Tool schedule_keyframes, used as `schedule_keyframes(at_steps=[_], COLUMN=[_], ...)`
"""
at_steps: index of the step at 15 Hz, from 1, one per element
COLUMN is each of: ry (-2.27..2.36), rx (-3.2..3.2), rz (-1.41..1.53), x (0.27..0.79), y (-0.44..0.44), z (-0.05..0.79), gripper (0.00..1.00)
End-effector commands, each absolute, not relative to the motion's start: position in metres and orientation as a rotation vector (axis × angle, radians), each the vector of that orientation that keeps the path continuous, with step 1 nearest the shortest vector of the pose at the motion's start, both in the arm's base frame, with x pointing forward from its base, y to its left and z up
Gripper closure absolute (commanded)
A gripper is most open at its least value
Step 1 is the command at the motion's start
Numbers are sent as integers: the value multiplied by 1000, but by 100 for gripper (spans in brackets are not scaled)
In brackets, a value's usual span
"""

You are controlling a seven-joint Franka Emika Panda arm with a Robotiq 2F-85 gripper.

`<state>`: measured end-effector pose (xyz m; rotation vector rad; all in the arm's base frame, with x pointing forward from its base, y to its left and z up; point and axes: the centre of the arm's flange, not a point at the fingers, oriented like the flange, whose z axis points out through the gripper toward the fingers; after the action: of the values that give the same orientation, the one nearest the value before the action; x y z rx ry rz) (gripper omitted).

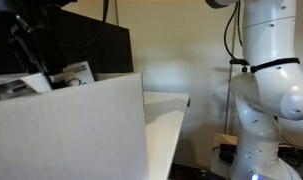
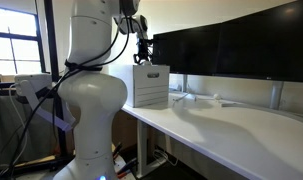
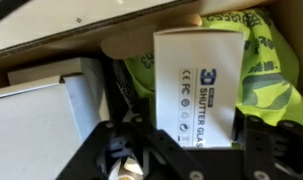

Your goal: Put the smaller box on the table in the bigger box

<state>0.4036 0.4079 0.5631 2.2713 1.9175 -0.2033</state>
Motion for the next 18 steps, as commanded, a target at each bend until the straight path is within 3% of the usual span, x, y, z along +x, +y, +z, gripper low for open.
schedule_keyframes(at_steps=[1, 18], ry=[1961, 1943], rx=[2248, 2154], rz=[-216, -89], x=[403, 389], y=[403, 418], z=[565, 608], gripper=[2, 0])
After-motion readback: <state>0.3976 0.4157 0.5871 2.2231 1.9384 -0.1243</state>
